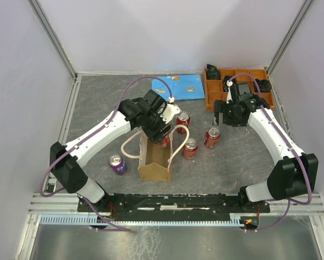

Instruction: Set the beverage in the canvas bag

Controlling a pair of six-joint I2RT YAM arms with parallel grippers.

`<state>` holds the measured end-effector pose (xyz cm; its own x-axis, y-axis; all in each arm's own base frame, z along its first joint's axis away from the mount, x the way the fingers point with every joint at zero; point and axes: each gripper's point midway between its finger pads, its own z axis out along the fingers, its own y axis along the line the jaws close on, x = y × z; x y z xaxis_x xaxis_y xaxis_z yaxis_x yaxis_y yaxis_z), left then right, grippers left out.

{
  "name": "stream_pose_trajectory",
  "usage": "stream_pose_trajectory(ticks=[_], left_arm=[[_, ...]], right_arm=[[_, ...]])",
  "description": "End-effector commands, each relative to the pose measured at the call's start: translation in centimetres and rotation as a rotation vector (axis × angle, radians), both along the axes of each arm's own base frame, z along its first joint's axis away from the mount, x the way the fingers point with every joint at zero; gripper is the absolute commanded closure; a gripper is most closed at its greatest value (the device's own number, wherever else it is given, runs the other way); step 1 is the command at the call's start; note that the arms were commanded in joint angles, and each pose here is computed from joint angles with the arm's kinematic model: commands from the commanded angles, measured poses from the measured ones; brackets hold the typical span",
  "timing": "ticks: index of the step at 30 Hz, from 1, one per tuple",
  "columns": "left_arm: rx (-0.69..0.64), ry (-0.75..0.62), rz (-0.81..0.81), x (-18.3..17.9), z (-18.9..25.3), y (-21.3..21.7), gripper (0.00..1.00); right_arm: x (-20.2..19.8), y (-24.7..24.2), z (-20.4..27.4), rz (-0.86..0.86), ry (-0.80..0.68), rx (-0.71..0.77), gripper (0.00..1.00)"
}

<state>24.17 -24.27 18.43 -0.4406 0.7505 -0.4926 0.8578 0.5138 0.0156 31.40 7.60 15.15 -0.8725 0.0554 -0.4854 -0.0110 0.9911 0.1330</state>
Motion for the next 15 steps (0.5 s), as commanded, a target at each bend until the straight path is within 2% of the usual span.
stream_pose_trajectory(ticks=[1, 15], left_arm=[[-0.076, -0.05, 0.028, 1.8, 0.2, -2.3, 0.97], [-0.078, -0.023, 0.051, 2.6, -2.5, -3.4, 0.97]], right_arm=[[0.1, -0.3, 1.3, 0.005, -0.04, -0.019, 0.01], [-0.3, -0.7, 1.3, 0.01, -0.025, -0.039, 0.01]])
